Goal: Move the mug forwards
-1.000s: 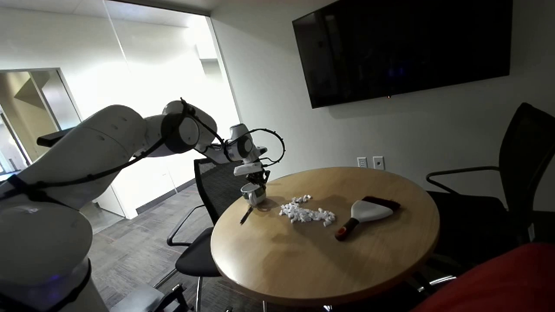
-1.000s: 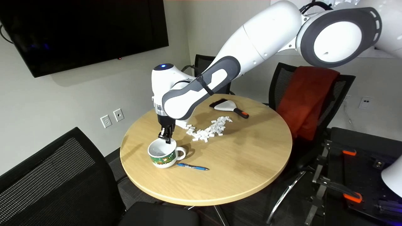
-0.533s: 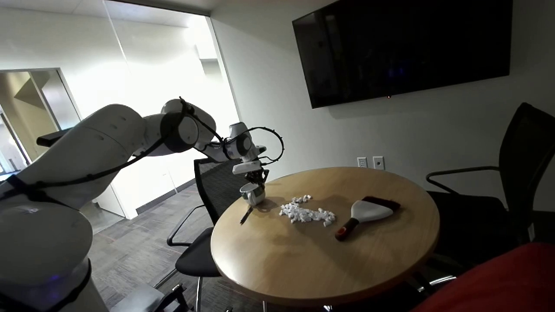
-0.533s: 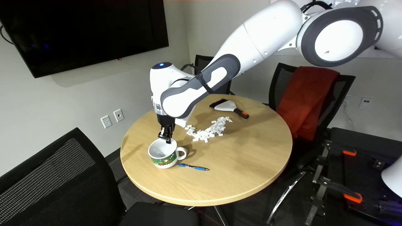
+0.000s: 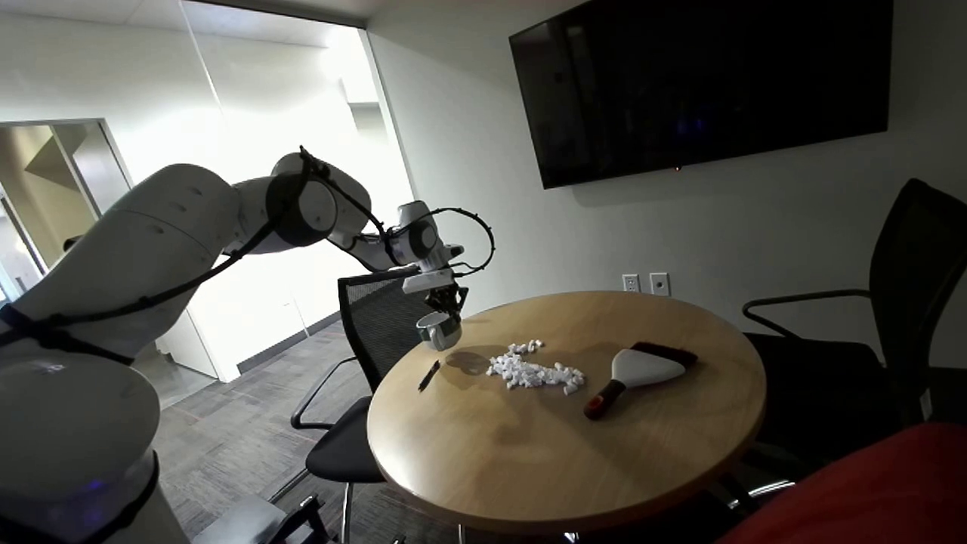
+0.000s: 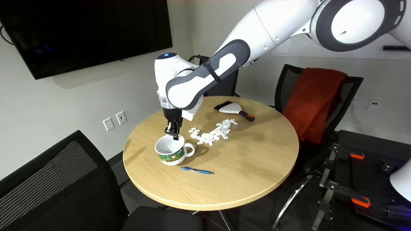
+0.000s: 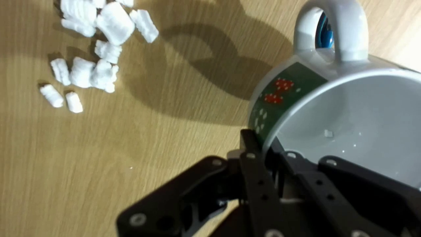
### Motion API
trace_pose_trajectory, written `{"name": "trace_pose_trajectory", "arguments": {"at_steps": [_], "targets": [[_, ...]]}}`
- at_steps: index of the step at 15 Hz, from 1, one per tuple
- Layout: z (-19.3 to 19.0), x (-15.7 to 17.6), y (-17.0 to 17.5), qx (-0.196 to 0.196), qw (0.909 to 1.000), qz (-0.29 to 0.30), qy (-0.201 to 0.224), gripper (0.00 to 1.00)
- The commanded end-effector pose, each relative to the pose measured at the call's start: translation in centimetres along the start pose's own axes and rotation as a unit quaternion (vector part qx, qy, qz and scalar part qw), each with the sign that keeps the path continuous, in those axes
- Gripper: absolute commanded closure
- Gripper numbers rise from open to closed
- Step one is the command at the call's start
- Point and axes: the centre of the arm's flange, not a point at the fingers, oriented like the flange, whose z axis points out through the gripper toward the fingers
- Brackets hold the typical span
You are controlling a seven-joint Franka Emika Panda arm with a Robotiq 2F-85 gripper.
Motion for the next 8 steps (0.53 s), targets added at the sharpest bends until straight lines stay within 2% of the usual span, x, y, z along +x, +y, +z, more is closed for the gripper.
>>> {"name": "trace_pose_trajectory", "arguments": {"at_steps": [1,8], "targets": [[-4.2,-5.7,1.1,0.011,0.9997,-0.009,-0.018,0.97],[-6.9,-12.0,2.7,0.007,0.9996,-0.018,-0.022,0.97]]}}
